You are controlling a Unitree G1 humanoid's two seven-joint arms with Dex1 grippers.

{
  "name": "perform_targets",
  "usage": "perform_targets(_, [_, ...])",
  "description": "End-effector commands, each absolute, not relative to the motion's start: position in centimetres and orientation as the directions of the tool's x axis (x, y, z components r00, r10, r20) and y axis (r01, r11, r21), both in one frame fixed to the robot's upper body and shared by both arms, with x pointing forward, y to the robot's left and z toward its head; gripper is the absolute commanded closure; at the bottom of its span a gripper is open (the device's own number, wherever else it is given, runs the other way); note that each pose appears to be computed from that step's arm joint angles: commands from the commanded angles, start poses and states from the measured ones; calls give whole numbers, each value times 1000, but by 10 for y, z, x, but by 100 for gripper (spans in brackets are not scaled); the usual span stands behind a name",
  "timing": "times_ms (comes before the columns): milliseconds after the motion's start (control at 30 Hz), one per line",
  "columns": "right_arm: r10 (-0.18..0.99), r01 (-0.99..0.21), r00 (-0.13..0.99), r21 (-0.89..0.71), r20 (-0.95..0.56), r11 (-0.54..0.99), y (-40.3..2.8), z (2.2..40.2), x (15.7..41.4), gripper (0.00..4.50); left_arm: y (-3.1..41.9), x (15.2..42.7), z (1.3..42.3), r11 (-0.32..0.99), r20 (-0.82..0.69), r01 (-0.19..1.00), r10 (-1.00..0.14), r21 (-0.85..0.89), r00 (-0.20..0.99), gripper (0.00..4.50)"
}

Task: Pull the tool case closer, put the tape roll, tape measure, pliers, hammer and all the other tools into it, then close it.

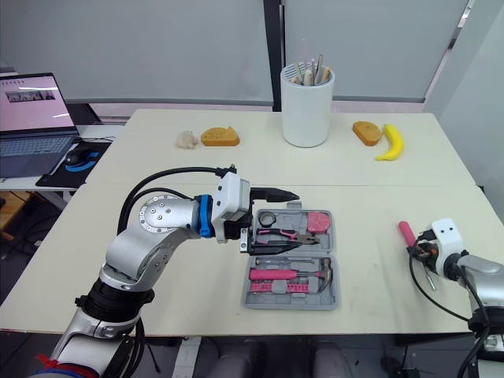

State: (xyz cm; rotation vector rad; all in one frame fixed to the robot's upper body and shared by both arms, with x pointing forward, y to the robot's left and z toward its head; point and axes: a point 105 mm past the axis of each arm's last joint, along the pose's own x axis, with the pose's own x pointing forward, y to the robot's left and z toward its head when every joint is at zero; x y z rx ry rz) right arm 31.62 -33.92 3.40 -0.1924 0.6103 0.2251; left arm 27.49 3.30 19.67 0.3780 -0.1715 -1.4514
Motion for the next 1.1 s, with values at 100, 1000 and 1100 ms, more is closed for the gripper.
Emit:
perform_targets(100, [197,-331,793,-136,-576,934,-331,38,316,381,33,273,199,55,-124,918,-986,392,112,0])
perform_targets(1000, [653,-944,295,-319,-698,87,-97,104,240,381,146,232,146,-85,-442,954,-896,289,54,0])
perform_targets(1100, [654,-951,266,-304,-708,58,-85,101,233,381,147,224,144,-109,-469,956,-883,272,33,0])
